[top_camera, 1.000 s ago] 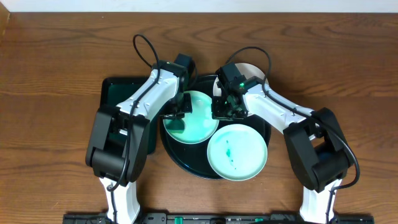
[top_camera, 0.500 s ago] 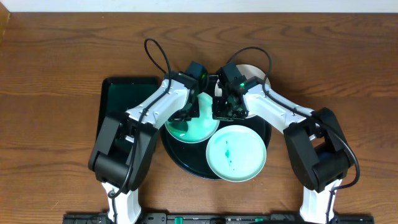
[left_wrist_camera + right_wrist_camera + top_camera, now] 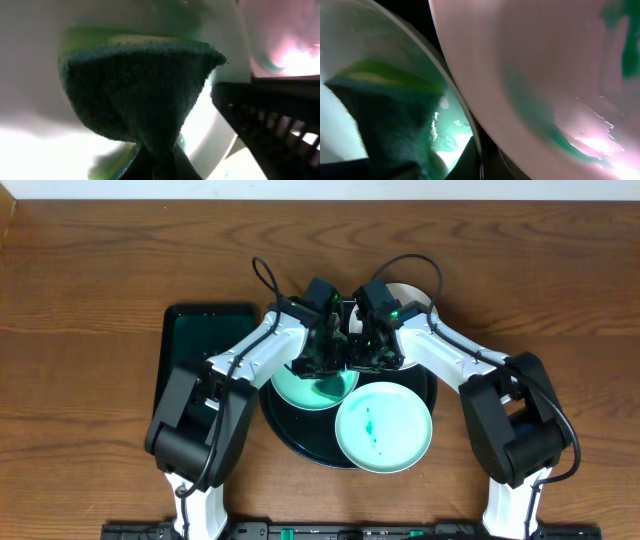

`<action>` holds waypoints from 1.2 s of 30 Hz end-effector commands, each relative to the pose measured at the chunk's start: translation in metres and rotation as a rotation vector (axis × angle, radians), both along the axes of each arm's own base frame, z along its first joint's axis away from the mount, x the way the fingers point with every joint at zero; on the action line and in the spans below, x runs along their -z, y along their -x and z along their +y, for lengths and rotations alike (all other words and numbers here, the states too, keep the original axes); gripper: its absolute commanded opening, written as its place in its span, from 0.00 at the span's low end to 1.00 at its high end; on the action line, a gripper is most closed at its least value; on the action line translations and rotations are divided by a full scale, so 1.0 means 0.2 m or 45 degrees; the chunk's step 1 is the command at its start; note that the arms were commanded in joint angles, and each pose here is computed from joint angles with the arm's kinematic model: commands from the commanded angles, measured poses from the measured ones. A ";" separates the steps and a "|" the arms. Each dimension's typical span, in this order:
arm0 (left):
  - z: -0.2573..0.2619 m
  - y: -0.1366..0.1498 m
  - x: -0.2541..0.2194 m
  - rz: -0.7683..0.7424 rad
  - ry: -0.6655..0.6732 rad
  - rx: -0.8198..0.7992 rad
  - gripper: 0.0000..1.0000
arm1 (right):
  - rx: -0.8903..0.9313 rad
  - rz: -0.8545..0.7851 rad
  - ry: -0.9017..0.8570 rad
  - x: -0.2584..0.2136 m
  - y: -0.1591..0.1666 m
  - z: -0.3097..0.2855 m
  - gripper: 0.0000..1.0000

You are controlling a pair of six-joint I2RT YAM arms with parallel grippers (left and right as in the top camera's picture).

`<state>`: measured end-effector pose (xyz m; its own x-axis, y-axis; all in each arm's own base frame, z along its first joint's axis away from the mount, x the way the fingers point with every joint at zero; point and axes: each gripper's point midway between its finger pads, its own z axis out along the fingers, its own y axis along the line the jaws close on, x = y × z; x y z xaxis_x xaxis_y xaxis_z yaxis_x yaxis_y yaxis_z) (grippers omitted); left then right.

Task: Clean dirty plates on tray and stack at the side
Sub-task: 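Scrub the left plate with the sponge while right gripper holds it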

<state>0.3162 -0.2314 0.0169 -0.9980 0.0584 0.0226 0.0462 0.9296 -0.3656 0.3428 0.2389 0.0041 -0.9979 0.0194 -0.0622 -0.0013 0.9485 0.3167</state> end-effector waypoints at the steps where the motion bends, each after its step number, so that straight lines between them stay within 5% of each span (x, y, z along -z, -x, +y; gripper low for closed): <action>1: -0.14 0.12 0.06 0.127 0.151 0.068 0.07 | 0.020 0.030 0.055 0.07 0.03 -0.05 0.01; 6: -0.08 -0.10 0.06 -0.032 0.129 -0.088 0.07 | 0.020 0.030 0.056 0.07 0.03 -0.05 0.01; 11: 0.18 -0.25 0.13 -0.202 -0.223 -0.273 0.07 | 0.020 0.030 0.056 0.07 0.03 -0.05 0.01; 18: 0.58 -0.21 0.06 -0.250 -0.788 -0.375 0.07 | 0.020 0.029 0.056 0.07 0.03 -0.05 0.01; 22: 0.66 -0.12 0.05 -0.182 -0.892 -0.339 0.07 | 0.020 0.028 0.055 0.07 0.02 -0.05 0.01; 26: 0.53 0.02 0.08 0.017 -0.709 -0.231 0.07 | 0.020 0.028 0.055 0.07 0.02 -0.05 0.01; 31: 0.10 0.18 0.03 0.192 -0.039 0.186 0.07 | 0.020 0.029 0.056 0.07 0.03 -0.05 0.01; 36: 0.10 0.11 0.02 0.128 0.015 0.228 0.07 | 0.020 0.029 0.056 0.07 0.03 -0.05 0.01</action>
<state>0.3118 -0.1825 0.0173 -0.9919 0.1058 0.0703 0.0899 0.9756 -0.2005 0.3454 0.2390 0.0044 -0.9973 0.0234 -0.0691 -0.0003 0.9460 0.3240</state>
